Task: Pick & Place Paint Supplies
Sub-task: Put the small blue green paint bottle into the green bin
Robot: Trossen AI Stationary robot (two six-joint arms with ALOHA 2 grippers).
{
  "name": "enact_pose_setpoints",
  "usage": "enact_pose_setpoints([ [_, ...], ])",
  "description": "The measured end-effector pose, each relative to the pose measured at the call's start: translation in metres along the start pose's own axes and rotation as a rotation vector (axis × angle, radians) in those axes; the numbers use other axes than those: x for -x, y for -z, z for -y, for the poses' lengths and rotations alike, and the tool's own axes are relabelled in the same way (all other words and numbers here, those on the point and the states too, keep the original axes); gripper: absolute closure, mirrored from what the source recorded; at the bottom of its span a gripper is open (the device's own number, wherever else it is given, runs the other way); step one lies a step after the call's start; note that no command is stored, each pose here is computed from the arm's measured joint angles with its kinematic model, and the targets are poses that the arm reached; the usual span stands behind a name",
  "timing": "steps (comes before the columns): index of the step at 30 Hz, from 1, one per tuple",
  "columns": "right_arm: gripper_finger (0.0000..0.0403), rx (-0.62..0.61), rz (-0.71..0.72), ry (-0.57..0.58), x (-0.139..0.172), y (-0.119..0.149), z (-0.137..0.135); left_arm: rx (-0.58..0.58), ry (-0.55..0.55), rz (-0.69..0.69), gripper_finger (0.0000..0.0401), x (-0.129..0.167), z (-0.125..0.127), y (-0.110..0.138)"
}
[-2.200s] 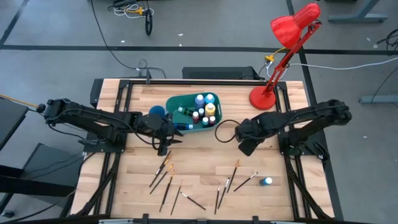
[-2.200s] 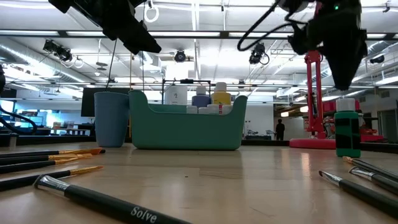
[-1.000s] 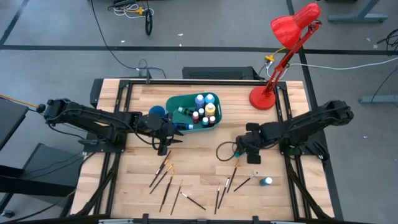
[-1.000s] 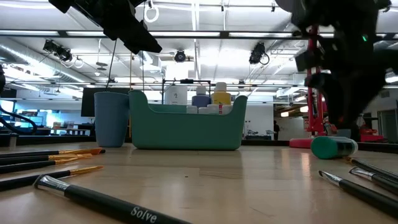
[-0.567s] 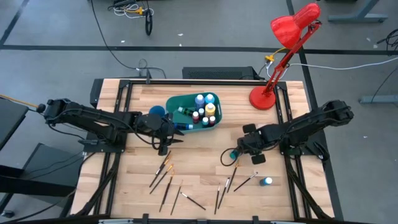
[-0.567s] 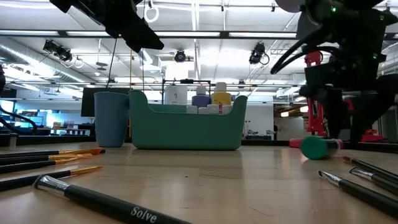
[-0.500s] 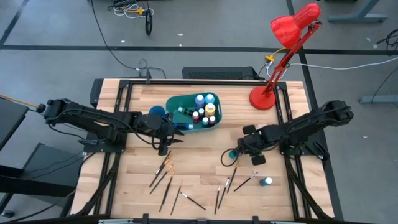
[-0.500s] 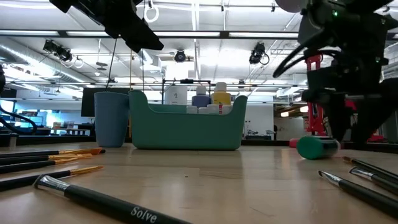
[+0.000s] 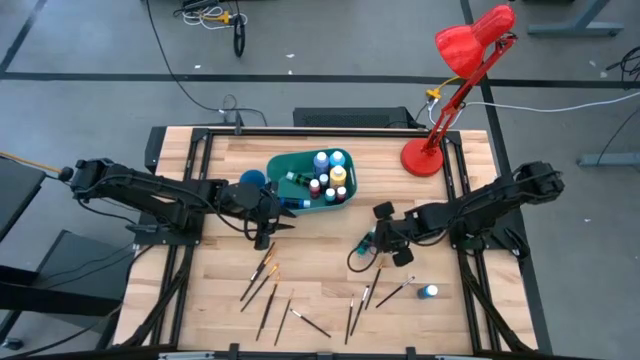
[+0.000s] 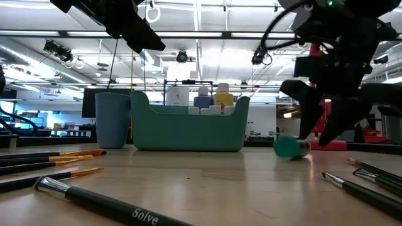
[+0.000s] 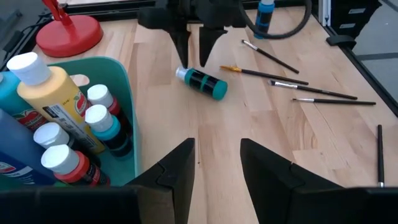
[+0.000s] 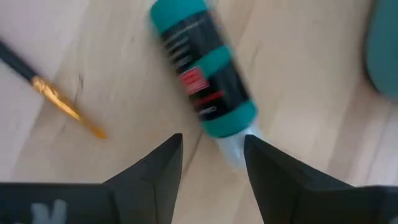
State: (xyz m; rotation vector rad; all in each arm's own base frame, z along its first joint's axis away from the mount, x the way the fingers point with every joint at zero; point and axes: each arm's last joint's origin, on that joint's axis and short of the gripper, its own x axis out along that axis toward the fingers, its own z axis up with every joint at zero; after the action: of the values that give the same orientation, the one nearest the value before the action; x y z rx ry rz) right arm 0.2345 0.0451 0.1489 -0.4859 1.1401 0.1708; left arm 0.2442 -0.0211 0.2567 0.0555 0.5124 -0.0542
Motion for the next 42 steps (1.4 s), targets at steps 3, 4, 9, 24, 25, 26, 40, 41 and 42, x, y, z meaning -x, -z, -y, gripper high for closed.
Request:
enact_pose_setpoints([
  [3, 0.023, 0.053, -0.012, -0.007, -0.011, -0.002, -0.001, 0.0, 0.0, 0.0, 0.0264, 0.0, 0.0, 0.0],
  [4, 0.023, 0.06, -0.017, -0.011, -0.016, -0.002, -0.001, -0.001, 0.0, 0.0, 0.0264, 0.0, 0.0, 0.0],
  [9, 0.023, 0.108, 0.011, 0.019, -0.029, -0.011, -0.004, 0.0, 0.0, -0.001, 0.0264, 0.0, 0.0, 0.0],
  [24, 0.0234, -0.402, 0.321, -0.001, 0.009, -0.081, 0.013, 0.01, -0.048, -0.002, 0.0264, 0.0, -0.001, 0.0],
  [25, 0.0237, -0.4, 0.339, 0.001, 0.011, -0.085, 0.012, 0.009, -0.046, -0.002, 0.0264, 0.0, -0.001, 0.0],
  [26, 0.024, -0.399, 0.351, 0.014, 0.014, -0.088, 0.012, 0.007, -0.041, -0.001, 0.0264, 0.0, -0.001, 0.0],
  [40, 0.0278, -0.538, 0.503, 0.052, 0.038, -0.117, 0.023, -0.198, 0.241, -0.035, 0.0264, -0.072, 0.023, 0.025],
  [41, 0.028, -0.533, 0.5, 0.053, 0.038, -0.116, 0.023, -0.231, 0.259, -0.039, 0.0264, -0.079, 0.025, 0.029],
  [42, 0.0282, -0.531, 0.497, 0.054, 0.038, -0.116, 0.023, -0.26, 0.285, -0.048, 0.0264, -0.087, 0.027, 0.034],
])
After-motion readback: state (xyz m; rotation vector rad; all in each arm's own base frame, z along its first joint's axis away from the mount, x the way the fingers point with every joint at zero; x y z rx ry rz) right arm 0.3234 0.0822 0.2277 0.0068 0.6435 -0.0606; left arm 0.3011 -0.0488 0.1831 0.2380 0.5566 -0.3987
